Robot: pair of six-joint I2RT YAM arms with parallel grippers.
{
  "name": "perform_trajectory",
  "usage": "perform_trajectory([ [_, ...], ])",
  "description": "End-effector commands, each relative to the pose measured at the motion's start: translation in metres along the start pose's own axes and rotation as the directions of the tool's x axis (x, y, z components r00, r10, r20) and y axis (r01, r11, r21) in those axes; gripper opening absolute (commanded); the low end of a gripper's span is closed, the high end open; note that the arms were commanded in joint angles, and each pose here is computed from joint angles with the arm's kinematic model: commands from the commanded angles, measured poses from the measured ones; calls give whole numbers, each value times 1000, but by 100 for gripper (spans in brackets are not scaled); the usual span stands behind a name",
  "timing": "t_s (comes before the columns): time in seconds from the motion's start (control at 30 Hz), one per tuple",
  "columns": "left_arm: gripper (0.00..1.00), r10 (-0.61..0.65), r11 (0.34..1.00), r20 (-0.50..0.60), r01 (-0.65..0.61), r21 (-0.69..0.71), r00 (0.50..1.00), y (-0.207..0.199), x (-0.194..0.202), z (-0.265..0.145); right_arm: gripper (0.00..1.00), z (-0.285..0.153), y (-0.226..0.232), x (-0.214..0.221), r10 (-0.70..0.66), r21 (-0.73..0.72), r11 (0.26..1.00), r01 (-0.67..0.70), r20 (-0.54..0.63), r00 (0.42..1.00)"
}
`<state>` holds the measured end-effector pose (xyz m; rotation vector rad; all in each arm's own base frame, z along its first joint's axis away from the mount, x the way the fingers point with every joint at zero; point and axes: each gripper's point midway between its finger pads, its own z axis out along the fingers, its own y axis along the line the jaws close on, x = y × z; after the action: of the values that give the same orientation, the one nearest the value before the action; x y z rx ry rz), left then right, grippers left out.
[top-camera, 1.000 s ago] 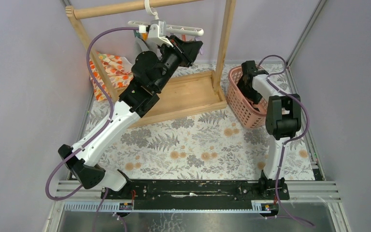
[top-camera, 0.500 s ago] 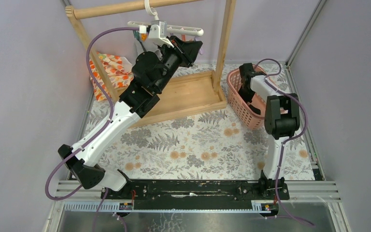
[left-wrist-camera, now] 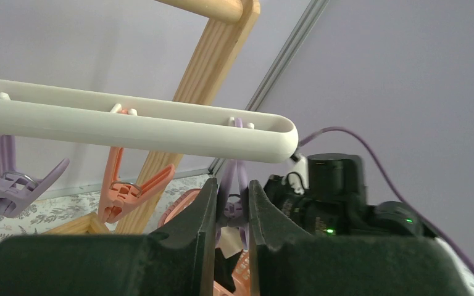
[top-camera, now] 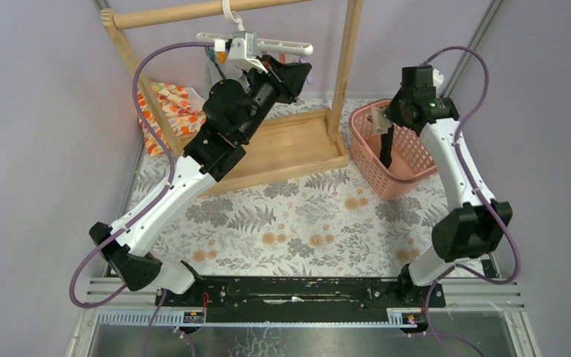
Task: Clip the socks to the hanger
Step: Pick up the sock from the bin, then place the sock at the center of the board.
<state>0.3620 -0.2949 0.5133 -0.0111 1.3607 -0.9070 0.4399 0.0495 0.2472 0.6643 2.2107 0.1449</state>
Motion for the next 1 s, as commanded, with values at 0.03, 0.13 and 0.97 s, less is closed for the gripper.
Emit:
perform_trajectory([
  [0.03, 0, 4, 1000, 87, -5, 3, 996, -5, -25, 1, 0, -60, 24, -11, 1, -182, 983, -1, -2, 1000],
  [0.13, 0, 5, 1000, 86, -5, 2, 996, -5, -24, 1, 0, -88, 39, -4, 0, -301, 954, -9, -30, 1000],
  [0.97, 0, -13, 1000, 44, 12, 27, 999, -12, -5, 6, 0, -138, 66, 17, 20, -531, 846, -54, -69, 997],
])
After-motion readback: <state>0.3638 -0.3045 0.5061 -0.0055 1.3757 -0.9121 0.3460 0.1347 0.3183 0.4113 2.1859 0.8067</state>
